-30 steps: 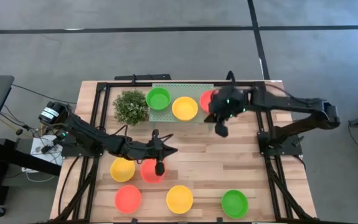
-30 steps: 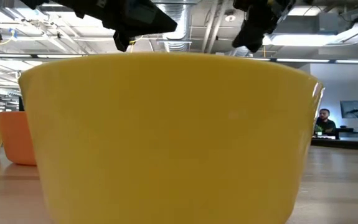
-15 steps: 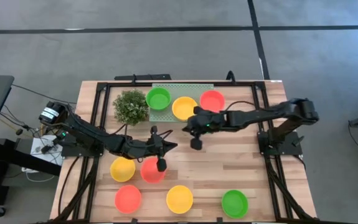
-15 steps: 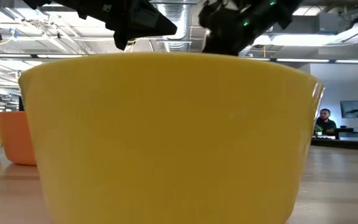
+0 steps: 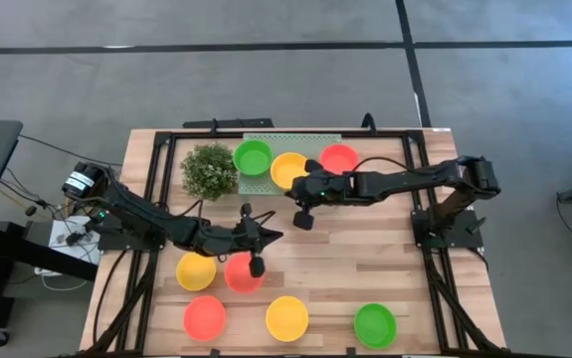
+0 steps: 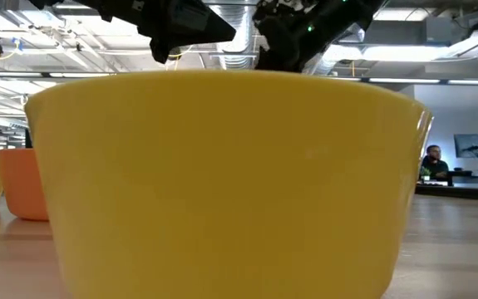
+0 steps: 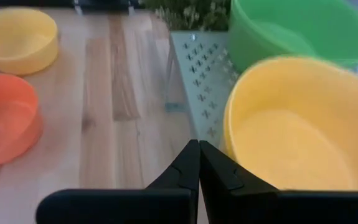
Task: Pick & Place Mini bowls
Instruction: Stack the yellow bowl on the yellow bowl on the shelf
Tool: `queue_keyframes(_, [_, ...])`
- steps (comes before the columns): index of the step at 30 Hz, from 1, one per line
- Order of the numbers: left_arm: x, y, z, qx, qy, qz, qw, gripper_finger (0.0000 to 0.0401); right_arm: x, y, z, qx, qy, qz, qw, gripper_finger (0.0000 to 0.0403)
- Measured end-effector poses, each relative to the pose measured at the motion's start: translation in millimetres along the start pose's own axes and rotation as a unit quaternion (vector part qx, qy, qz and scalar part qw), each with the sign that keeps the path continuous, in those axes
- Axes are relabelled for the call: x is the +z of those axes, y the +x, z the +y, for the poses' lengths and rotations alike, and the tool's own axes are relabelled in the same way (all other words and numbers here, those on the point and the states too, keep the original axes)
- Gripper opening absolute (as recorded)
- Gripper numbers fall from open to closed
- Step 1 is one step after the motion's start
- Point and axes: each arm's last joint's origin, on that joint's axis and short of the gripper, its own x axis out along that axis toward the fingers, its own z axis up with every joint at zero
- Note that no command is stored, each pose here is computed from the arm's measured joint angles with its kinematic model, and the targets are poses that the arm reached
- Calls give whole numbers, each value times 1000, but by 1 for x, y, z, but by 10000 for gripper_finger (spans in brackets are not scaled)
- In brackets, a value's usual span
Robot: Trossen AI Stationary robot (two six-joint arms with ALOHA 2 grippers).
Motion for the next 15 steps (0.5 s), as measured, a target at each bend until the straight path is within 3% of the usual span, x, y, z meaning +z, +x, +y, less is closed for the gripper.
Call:
queue_keyframes(5, [-1,-7,-10,-19,4,0,1000,6,8,-13,-3,0,3,-20,1000,1])
queue_keyframes(15, [-3,-18,-24,-1,7,-10,1000,5,2,-3,-16,5,7,-3,1000,1])
